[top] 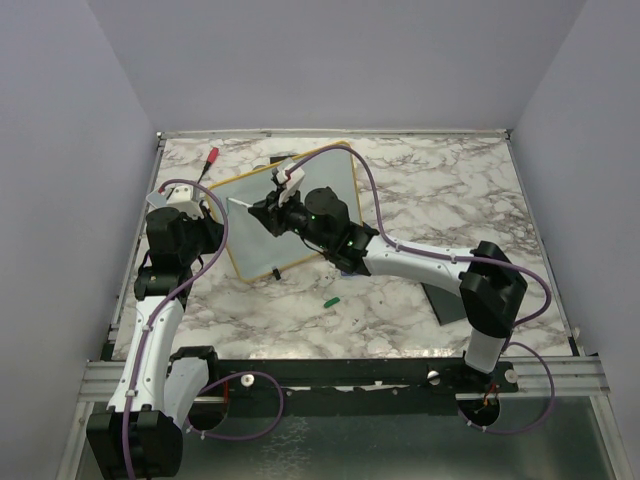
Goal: Write a sentence on the whiteboard
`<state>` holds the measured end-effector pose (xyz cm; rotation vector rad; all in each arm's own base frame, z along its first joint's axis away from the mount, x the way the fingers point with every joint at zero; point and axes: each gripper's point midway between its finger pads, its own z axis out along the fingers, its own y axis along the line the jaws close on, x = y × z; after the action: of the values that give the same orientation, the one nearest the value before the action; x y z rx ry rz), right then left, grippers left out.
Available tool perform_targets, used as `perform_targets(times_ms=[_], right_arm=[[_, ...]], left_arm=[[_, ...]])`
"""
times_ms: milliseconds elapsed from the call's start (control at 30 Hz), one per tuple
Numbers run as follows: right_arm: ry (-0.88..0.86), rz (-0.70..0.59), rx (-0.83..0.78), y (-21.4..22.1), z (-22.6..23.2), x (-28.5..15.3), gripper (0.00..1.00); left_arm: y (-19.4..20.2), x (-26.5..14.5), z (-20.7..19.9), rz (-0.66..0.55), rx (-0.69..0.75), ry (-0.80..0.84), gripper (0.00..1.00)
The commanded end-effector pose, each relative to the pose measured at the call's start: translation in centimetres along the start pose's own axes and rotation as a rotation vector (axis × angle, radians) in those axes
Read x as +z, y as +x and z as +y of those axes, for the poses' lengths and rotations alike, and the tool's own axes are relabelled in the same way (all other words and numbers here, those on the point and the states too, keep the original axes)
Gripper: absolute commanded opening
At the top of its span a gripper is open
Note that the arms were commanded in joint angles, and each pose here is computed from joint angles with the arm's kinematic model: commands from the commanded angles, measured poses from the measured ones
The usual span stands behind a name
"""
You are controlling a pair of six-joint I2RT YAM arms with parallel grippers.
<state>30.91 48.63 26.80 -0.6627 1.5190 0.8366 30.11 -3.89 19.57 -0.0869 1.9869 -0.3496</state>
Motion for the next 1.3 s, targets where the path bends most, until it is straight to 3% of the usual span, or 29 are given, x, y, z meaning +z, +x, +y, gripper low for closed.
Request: perform_targets(times_ms=[0, 967, 1267], right_arm=[[0.083, -0.039, -0.030, -1.8, -1.8, 0.3, 0.01], [0.067, 0.115, 0.031, 5.1, -1.8, -2.1, 0.01], [0.074, 0.070, 0.024, 3.6, -1.9, -1.7, 0.01]], left_arm=[[-0.6, -0.2, -0.6, -0.019, 0.008, 0.028, 0.16], [-0.7, -0.3, -0.6, -0.025, 0.009, 0.028, 0.15], [-0.7, -0.2, -0.7, -0.022, 0.009, 0.030, 0.15]])
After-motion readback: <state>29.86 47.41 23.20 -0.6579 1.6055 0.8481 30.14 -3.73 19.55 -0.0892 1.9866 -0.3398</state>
